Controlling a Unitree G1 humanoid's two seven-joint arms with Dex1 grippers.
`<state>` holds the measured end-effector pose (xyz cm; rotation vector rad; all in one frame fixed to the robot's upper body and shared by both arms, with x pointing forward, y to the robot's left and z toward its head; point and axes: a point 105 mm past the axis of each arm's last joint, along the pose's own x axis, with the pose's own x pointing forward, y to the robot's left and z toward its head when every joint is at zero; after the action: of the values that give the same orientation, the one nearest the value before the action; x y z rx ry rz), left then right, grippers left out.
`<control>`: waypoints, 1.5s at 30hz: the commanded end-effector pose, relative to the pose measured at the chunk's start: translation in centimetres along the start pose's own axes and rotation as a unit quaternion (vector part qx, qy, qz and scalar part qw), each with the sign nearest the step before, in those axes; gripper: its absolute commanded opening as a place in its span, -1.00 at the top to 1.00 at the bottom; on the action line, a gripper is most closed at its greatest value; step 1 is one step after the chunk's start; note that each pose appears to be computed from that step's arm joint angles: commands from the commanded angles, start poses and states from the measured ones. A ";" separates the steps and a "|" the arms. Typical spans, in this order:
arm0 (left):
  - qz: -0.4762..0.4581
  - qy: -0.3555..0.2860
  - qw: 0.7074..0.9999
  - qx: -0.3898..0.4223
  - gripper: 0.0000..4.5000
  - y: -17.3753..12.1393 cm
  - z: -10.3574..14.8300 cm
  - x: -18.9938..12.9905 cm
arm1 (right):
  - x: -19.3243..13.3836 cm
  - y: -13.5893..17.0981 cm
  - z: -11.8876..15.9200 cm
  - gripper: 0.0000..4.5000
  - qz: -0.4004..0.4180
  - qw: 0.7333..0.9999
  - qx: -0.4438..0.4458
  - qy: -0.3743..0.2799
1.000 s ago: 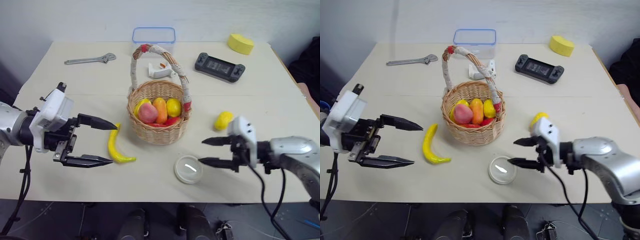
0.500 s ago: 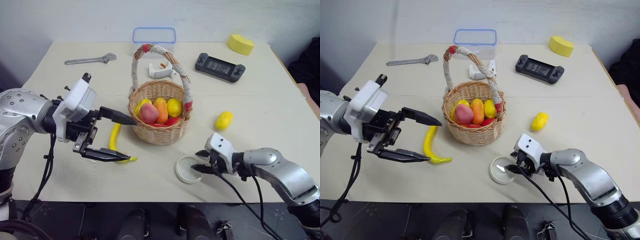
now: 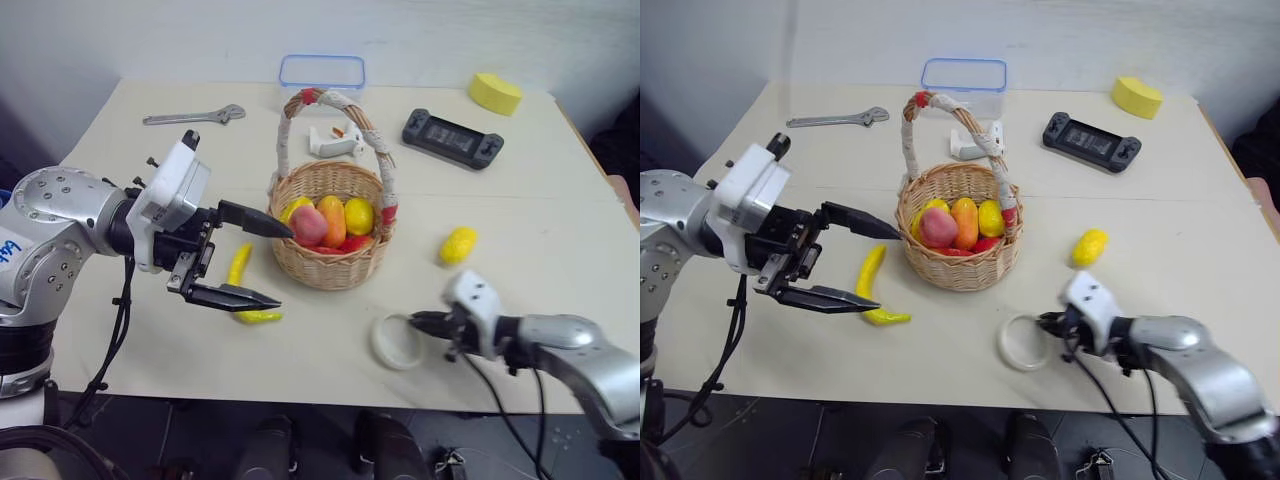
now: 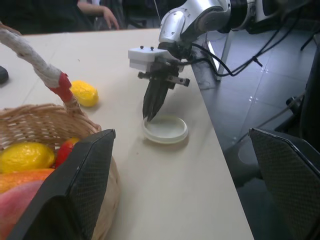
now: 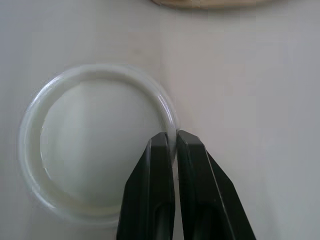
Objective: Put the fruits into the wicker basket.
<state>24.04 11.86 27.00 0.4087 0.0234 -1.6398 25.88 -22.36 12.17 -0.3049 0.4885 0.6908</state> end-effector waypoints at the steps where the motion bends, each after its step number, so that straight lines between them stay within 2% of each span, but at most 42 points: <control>1: 0.002 -0.011 1.000 0.018 -1.00 0.0 0.9 -0.1 | -4.5 -4.3 -0.6 0.99 -0.099 0.995 0.010 0.009; 3: 0.001 -0.016 1.000 0.020 -1.00 0.1 0.8 0.1 | -7.1 -7.4 -2.4 0.99 -0.170 0.984 0.053 0.014; 5: 0.000 -0.019 1.000 0.021 -1.00 0.2 0.7 0.3 | -8.6 -9.2 -3.7 0.99 -0.211 0.974 0.084 0.014; 8: 0.001 -0.023 1.000 0.021 -1.00 0.3 0.6 0.5 | -8.3 -10.2 -5.5 0.99 -0.235 0.965 0.118 0.014; 11: 0.005 -0.025 1.000 0.017 -1.00 0.3 0.4 0.5 | -7.6 -10.2 -6.5 0.63 -0.235 0.963 0.129 0.022; 15: 0.032 -0.024 0.999 0.000 -1.00 0.2 -0.2 -0.1 | -7.8 -10.2 -5.1 0.00 -0.231 0.965 0.124 0.000; 18: 0.073 -0.022 0.997 -0.020 -1.00 0.0 -0.8 -1.0 | -8.8 -10.4 -1.9 -0.46 -0.223 0.970 0.093 -0.029; 21: 0.143 0.001 0.987 -0.068 -1.00 -0.4 -1.9 -2.9 | -8.5 -7.6 4.1 -0.95 -0.120 0.988 0.000 -0.093; 23: 0.192 0.030 0.976 -0.101 -1.00 -0.8 -3.1 -4.2 | -8.4 -4.7 7.0 -0.99 -0.032 0.991 -0.049 -0.122; 25: 0.263 0.069 0.948 -0.167 -1.00 -1.0 -4.8 -5.9 | -8.7 -1.0 9.7 -0.99 0.076 0.981 -0.096 -0.149; 27: 0.310 0.079 0.917 -0.240 -1.00 -1.4 -6.0 -7.1 | -9.0 1.6 11.4 -0.99 0.153 0.966 -0.124 -0.169; 31: 0.400 0.097 0.826 -0.385 -1.00 -1.2 -9.4 -8.5 | -9.4 4.5 14.3 -0.99 0.250 0.930 -0.145 -0.226; 33: 0.430 0.112 0.793 -0.416 -1.00 -0.7 -11.3 -8.6 | -9.3 5.4 14.7 -0.99 0.280 0.918 -0.157 -0.232; 37: 0.467 0.060 0.750 -0.465 -1.00 2.1 -12.6 -7.9 | -9.1 6.5 15.2 -0.99 0.309 0.904 -0.180 -0.234; 42: 0.446 0.080 0.742 -0.494 -1.00 3.3 -13.2 -5.3 | -9.0 7.4 15.7 -0.99 0.323 0.895 -0.187 -0.243; 45: 0.435 0.123 0.725 -0.518 -1.00 2.7 -14.8 -4.4 | -8.6 7.5 15.5 -0.99 0.314 0.898 -0.188 -0.245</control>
<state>30.72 19.41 15.23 -0.2605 0.7790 -0.4505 20.72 -15.27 28.54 -0.2889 -0.0157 1.4495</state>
